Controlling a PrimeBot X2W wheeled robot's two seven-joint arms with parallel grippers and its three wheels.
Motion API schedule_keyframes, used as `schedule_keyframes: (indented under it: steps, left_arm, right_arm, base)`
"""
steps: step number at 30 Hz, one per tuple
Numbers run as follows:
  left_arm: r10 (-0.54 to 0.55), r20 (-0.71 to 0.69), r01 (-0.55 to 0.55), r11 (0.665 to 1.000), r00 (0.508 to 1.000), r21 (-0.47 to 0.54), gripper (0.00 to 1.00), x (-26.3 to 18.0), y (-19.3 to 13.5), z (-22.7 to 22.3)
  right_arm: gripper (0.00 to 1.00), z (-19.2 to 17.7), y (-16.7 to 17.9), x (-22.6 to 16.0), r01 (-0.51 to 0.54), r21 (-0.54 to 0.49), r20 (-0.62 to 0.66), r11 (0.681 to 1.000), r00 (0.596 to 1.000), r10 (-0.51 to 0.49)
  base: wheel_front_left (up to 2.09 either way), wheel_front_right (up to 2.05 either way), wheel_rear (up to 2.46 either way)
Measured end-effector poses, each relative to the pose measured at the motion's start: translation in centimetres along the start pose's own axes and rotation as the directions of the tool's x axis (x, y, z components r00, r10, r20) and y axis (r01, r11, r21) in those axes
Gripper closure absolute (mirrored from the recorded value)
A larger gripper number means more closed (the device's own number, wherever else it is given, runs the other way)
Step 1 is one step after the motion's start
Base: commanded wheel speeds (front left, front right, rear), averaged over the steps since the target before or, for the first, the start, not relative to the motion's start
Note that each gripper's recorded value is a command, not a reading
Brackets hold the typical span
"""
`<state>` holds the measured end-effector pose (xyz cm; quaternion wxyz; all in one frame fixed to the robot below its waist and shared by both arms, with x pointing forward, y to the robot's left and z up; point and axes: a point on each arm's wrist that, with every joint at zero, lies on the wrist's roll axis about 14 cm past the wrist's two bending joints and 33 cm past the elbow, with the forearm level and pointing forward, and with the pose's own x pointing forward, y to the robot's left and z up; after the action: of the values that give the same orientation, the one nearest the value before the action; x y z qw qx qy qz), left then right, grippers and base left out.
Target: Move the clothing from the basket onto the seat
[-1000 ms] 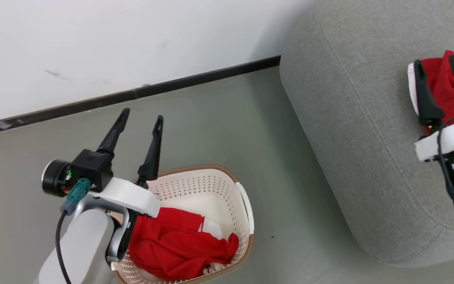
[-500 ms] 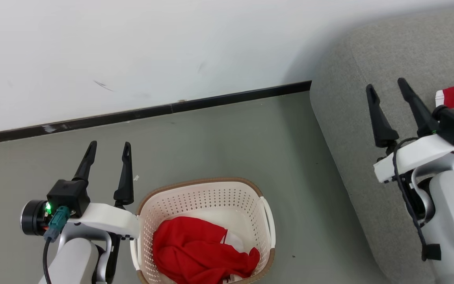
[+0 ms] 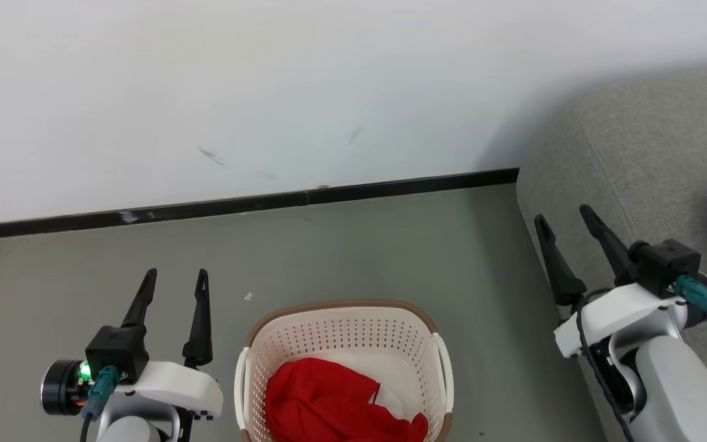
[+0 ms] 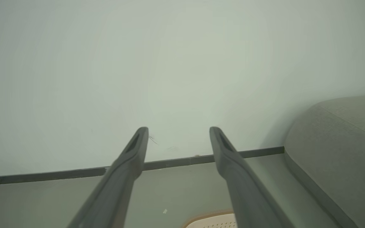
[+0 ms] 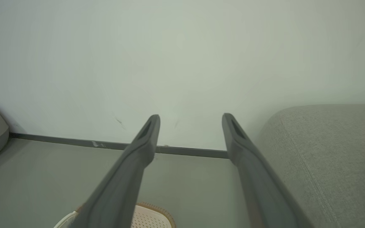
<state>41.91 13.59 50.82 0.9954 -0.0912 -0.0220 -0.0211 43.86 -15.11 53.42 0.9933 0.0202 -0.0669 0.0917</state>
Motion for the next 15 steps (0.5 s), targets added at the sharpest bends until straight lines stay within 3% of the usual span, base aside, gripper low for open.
schedule_keyframes:
  steps: [15]
  left_arm:
    - [0.020, 0.033, -0.020, 1.000, 0.999, 0.007, 0.00, -2.8, 0.4, 1.3]
  right_arm:
    - [0.00, -0.5, 2.5, -3.8, -0.020, 0.028, -0.015, 0.999, 1.000, 0.020]
  base:
    - [0.00, 0.00, 0.00]
